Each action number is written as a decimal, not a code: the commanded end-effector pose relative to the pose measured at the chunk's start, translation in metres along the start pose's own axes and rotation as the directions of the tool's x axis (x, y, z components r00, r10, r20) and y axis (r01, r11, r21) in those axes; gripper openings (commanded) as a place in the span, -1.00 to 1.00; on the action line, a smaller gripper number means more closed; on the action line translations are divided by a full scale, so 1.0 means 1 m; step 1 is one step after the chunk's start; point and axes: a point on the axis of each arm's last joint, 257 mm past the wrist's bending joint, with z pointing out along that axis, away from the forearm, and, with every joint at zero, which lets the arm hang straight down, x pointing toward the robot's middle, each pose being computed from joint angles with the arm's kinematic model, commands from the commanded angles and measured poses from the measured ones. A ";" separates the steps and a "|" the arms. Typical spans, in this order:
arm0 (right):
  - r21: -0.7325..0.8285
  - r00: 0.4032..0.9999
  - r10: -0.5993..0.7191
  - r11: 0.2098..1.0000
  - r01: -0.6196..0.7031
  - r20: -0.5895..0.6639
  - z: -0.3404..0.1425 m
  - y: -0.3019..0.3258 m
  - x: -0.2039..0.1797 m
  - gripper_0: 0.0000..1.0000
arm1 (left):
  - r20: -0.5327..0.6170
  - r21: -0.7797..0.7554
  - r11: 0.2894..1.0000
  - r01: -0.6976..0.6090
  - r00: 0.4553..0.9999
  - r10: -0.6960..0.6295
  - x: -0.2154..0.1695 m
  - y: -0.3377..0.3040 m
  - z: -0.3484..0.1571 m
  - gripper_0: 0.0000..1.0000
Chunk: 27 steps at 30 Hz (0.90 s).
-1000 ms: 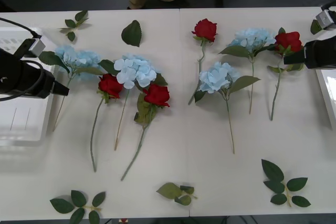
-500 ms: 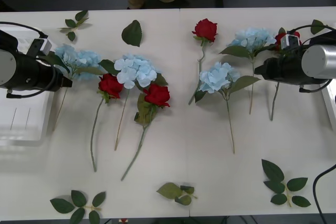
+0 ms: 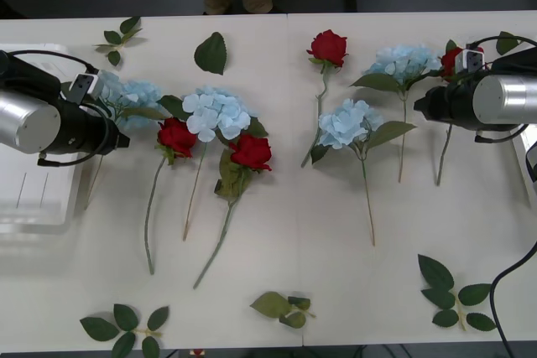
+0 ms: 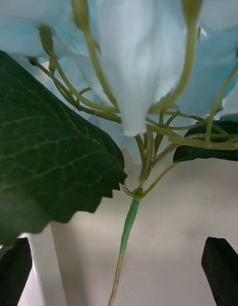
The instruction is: Place the red flowers into the right box and the blue flowers into the left box. If a person shows an open palm, hand one flower to the person first, then continue sorting.
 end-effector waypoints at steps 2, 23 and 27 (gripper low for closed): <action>0.022 0.995 -0.021 1.000 0.019 0.094 -0.014 -0.004 -0.049 0.77 | 0.037 -0.010 0.999 0.034 0.999 -0.033 -0.019 -0.014 0.002 1.00; 0.057 0.992 -0.066 0.997 0.060 0.105 0.009 -0.005 -0.048 -1.00 | 0.042 -0.042 0.998 0.042 0.998 -0.041 -0.014 -0.019 0.019 -1.00; 0.051 0.991 -0.071 0.997 0.066 0.111 0.005 -0.004 -0.053 -1.00 | 0.041 -0.038 0.998 0.046 0.998 -0.045 -0.014 -0.020 0.019 -1.00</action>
